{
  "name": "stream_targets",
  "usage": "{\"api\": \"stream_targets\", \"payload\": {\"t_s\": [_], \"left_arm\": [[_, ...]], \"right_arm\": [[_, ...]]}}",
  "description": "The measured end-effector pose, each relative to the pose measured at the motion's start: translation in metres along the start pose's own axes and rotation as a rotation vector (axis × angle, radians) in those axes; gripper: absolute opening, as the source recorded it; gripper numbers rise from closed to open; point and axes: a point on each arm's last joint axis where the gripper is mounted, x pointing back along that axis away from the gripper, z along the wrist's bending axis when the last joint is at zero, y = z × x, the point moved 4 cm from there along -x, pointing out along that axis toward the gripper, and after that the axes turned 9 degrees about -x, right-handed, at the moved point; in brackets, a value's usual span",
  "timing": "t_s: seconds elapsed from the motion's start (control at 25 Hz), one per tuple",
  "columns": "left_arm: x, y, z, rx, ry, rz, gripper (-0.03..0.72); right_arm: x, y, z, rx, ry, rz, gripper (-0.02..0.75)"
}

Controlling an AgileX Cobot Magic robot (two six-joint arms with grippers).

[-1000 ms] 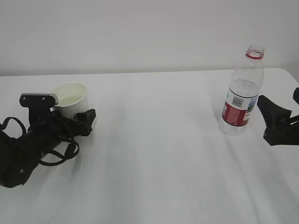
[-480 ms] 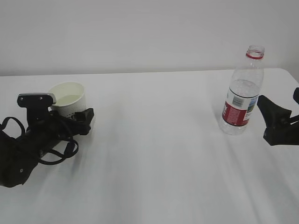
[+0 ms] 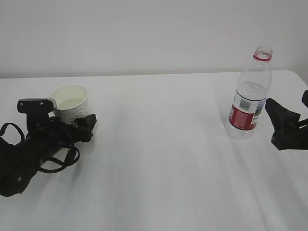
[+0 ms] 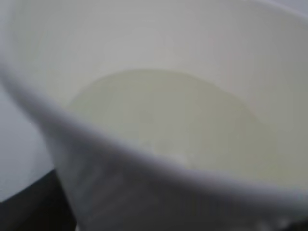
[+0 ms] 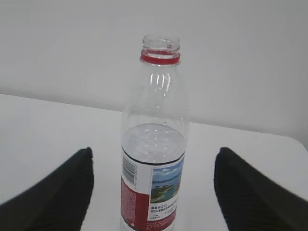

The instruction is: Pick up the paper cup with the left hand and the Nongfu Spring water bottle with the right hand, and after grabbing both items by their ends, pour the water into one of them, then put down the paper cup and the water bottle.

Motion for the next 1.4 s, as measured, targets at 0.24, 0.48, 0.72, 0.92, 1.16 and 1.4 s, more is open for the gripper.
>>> {"api": "stream_targets", "payload": {"t_s": [0.24,0.48,0.72,0.92,1.16,1.4], "left_arm": [[0.012,-0.011,0.0,-0.001,-0.01,0.049,0.683],[0.015,-0.01,-0.002,-0.002,-0.028,0.051,0.683],[0.019,-0.002,-0.004,0.004,-0.036,0.033,0.682],[0.029,0.0,-0.003,0.003,-0.036,0.042,0.682],[0.04,-0.003,-0.003,0.001,-0.04,0.065,0.681],[0.059,-0.003,-0.003,-0.001,-0.042,0.087,0.675]], "right_arm": [[0.0,0.0,0.0,0.0,0.0,0.0,0.593],[0.0,0.0,0.0,0.0,0.0,0.0,0.593],[0.0,0.0,0.0,0.0,0.0,0.0,0.593],[0.0,0.0,0.0,0.0,0.0,0.0,0.593],[0.0,0.0,0.0,0.0,0.0,0.0,0.593],[0.0,0.0,0.0,0.0,0.0,0.0,0.593]]}}
